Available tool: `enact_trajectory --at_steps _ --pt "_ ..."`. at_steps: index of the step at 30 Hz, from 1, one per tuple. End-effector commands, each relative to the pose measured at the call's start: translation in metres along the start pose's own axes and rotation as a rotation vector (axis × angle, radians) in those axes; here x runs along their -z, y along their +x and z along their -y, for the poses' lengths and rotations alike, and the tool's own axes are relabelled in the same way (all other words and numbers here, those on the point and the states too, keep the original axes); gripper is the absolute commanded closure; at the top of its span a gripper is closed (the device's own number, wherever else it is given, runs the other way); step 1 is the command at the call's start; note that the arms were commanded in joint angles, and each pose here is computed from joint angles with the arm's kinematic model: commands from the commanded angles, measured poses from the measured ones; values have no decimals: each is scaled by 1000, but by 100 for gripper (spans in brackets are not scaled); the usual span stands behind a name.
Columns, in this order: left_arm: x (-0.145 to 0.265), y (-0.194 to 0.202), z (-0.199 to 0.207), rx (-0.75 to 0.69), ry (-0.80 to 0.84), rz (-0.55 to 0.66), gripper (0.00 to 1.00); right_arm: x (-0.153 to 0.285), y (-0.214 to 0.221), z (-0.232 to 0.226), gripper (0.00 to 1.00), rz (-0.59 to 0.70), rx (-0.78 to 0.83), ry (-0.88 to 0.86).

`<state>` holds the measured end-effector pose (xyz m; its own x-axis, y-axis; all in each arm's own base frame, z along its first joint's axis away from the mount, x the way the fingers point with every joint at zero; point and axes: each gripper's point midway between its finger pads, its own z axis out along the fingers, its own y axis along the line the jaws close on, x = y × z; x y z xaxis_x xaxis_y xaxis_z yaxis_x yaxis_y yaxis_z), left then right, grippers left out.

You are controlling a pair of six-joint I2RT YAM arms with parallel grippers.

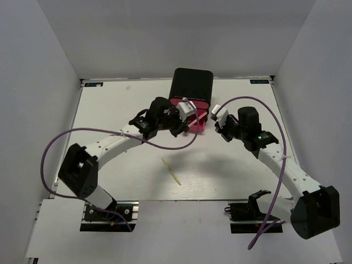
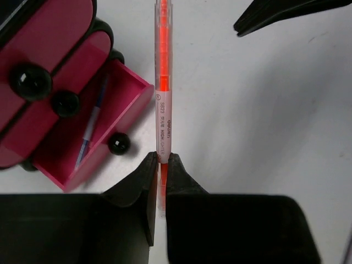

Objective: Sort the stationery into containers
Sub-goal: Place the pen in the drawer.

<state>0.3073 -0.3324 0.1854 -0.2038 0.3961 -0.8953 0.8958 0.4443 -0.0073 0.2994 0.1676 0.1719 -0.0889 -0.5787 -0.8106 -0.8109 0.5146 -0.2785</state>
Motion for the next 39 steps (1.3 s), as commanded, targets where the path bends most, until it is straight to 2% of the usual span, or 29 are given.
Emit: enact_trajectory --at_steps 1,4,7,11,25,30,34,36,39 --pt "-6 -1 -14 -261 30 -65 100 5 -8 8 100 42 -8 39" --pt "-20 11 -36 -393 -8 -151 100 9 -6 12 100 47 -13 58" --pt "-32 24 -57 -464 -60 -217 100 10 -2 14 100 44 -23 70" --pt "-41 20 -76 -521 -123 -234 100 13 5 17 100 38 -56 88" --pt "-60 27 -99 -580 -216 -227 100 18 25 18 100 21 -123 87" --pt "-70 43 -102 -590 -200 -276 100 19 28 16 100 20 -137 73" --pt "-71 41 -109 -612 -226 -283 99 21 32 16 99 12 -142 75" --pt "-75 42 -107 -617 -228 -285 94 22 31 16 99 17 -144 74" --pt "-73 38 -107 -621 -237 -269 71 22 33 15 97 19 -150 69"
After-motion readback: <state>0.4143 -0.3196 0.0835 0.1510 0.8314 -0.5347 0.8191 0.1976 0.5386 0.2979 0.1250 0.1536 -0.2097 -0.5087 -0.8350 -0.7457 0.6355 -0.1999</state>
